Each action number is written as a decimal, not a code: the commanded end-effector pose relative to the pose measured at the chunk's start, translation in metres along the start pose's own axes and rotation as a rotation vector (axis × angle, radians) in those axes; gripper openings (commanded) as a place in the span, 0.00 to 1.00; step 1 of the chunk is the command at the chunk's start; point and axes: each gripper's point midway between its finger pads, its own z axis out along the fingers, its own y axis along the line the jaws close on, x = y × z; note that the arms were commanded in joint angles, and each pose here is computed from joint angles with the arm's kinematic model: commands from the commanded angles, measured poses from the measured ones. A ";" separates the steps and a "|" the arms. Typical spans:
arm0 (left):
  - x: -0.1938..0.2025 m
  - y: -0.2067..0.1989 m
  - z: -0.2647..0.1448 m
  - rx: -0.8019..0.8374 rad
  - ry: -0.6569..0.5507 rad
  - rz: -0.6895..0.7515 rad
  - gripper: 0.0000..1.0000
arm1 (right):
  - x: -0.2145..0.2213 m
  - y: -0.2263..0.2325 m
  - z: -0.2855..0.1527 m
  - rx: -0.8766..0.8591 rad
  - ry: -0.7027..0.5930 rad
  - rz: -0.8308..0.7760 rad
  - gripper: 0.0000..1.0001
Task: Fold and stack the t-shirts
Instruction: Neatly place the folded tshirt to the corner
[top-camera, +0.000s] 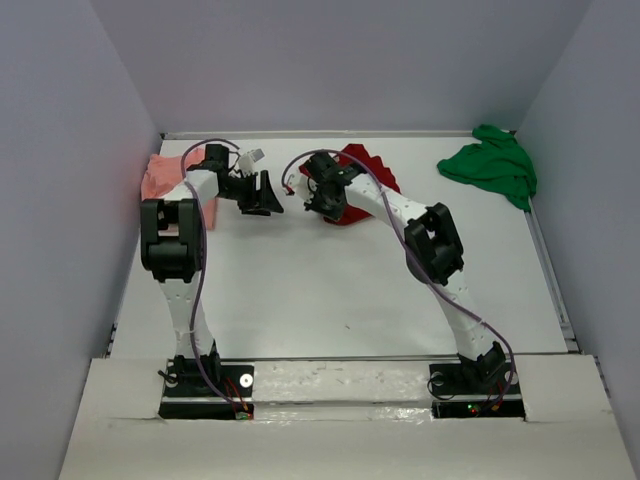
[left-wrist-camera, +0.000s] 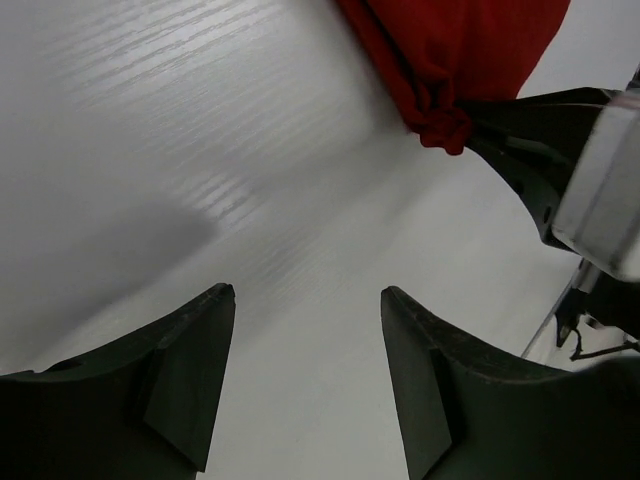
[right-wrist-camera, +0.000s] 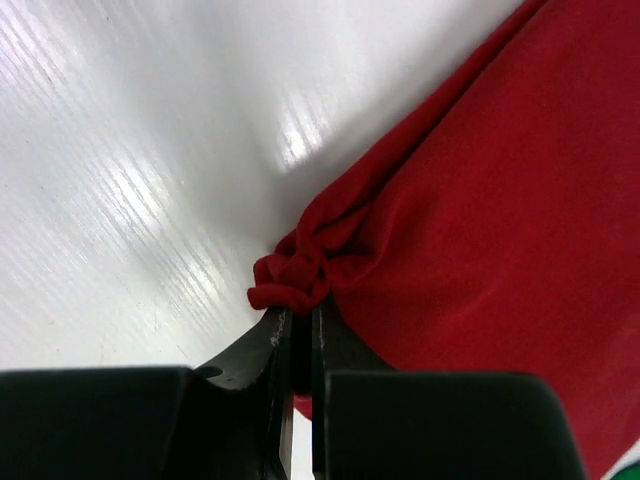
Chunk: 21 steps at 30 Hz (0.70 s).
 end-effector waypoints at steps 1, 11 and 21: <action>-0.016 -0.026 0.003 0.174 -0.020 -0.062 0.68 | -0.031 -0.024 -0.038 0.057 -0.090 0.030 0.00; -0.029 -0.027 0.030 0.377 -0.074 -0.171 0.68 | -0.047 -0.030 -0.042 0.057 -0.131 0.050 0.00; -0.060 -0.034 0.050 0.421 -0.175 -0.387 0.69 | -0.029 -0.018 -0.021 0.024 -0.068 0.043 0.00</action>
